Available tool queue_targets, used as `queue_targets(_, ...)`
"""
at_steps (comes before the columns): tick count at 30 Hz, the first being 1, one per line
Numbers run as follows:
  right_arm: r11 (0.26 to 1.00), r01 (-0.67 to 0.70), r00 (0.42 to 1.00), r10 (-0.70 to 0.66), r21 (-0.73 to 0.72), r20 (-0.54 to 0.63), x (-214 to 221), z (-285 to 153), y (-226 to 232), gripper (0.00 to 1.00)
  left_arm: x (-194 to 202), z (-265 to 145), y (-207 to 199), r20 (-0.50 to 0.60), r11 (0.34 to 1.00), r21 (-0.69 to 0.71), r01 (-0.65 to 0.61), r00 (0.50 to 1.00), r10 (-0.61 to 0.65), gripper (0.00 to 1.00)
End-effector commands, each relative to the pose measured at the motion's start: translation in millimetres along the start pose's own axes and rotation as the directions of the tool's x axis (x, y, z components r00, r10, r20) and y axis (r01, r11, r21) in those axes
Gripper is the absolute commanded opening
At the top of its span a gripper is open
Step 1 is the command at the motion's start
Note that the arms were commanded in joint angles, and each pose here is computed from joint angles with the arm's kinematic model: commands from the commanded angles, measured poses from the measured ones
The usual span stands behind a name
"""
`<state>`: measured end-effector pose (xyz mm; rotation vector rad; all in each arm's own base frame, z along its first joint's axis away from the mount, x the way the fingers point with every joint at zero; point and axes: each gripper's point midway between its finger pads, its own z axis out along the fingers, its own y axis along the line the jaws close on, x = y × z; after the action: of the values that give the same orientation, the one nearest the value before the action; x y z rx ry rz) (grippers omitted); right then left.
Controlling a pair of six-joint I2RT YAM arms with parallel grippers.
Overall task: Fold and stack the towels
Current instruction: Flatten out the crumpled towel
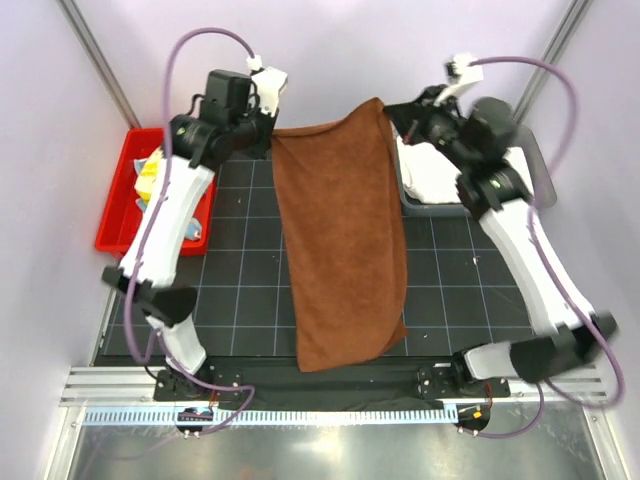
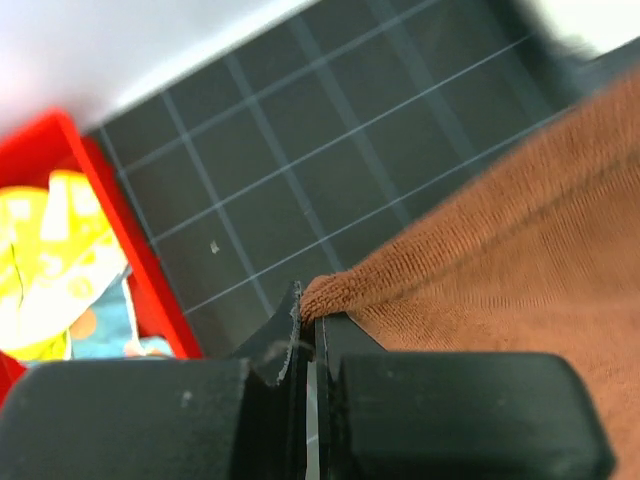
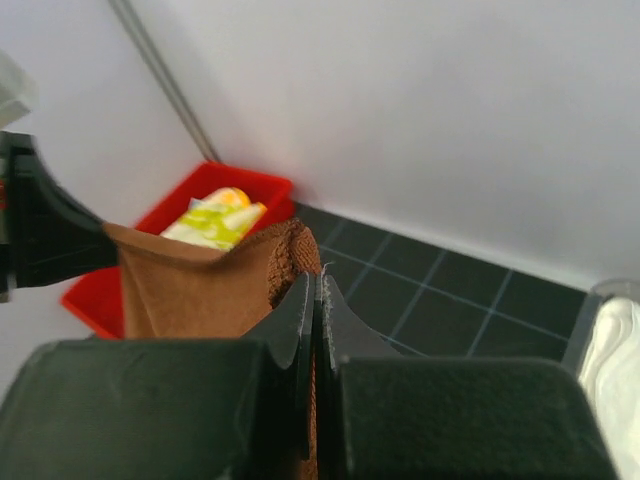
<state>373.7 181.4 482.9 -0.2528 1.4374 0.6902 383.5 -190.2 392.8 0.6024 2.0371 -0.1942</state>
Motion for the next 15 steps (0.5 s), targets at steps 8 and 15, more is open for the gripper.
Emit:
queue_targets(8,0.999,-0.032,0.988,0.036,0.029,-0.15,133,130,-120,0.01,17,151,93,0.003,0.996,-0.091,-0.023,1.0,0.023,0.0)
queue_targets(15,0.995,-0.07,0.99,0.06,-0.074,-0.13,189,178,-155,0.01,64,232,129,-0.042,0.996,-0.082,-0.025,0.999,0.021,0.0)
